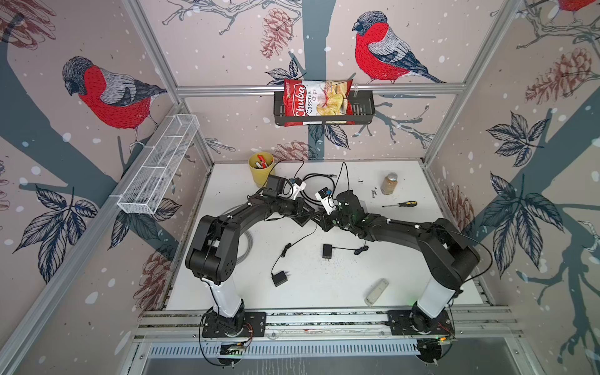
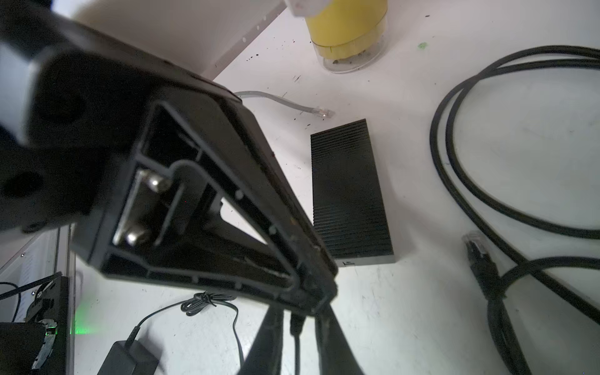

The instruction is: Insert the plug into the switch port

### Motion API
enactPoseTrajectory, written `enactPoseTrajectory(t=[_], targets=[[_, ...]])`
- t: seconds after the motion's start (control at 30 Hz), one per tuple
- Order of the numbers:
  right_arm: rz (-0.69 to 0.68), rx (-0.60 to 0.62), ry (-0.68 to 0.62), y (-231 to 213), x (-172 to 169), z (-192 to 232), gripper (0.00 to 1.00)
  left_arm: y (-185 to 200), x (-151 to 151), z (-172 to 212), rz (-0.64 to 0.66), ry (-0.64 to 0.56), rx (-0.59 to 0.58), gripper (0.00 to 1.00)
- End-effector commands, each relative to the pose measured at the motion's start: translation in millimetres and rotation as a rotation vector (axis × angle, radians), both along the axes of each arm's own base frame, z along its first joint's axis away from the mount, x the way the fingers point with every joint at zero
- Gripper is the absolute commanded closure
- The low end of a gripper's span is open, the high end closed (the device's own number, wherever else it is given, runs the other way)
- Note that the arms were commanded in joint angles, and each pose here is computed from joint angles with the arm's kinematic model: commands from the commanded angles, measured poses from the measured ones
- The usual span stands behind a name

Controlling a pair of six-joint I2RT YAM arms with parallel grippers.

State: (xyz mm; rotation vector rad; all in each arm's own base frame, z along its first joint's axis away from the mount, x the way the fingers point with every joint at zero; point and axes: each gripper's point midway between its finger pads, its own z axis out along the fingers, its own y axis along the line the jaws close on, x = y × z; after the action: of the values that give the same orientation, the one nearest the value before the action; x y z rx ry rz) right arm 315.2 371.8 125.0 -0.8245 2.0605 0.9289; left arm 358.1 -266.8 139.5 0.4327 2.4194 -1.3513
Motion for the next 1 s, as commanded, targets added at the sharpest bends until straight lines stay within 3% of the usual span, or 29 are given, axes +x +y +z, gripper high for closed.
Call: enactPoseTrajectory(t=[0.0, 0.4, 0.57, 0.77, 0.9, 0.97], targets=[[-0.021, 0.030, -0.024, 1, 4, 10, 0.83, -3, 4, 8, -0.002, -0.038, -0.023, 1.00], [-0.035, 0.042, -0.015, 0, 6, 9, 0.94, -6, 2, 9, -0.007, -0.028, -0.046, 0.99], [-0.062, 0.054, -0.009, -3, 7, 10, 0.98, -3, 4, 7, 0.014, -0.038, -0.027, 0.91], [-0.013, -0.045, 0.024, -7, -1, -12, 0.98, 21, 26, 8, 0.148, -0.099, 0.079, 0.55], [0.046, -0.170, 0.054, -10, -8, -41, 0.98, 74, 69, -1, 0.360, -0.171, 0.269, 0.49], [0.065, -0.243, 0.067, -12, -9, -56, 0.98, 93, 84, -12, 0.390, -0.201, 0.363, 0.48]])
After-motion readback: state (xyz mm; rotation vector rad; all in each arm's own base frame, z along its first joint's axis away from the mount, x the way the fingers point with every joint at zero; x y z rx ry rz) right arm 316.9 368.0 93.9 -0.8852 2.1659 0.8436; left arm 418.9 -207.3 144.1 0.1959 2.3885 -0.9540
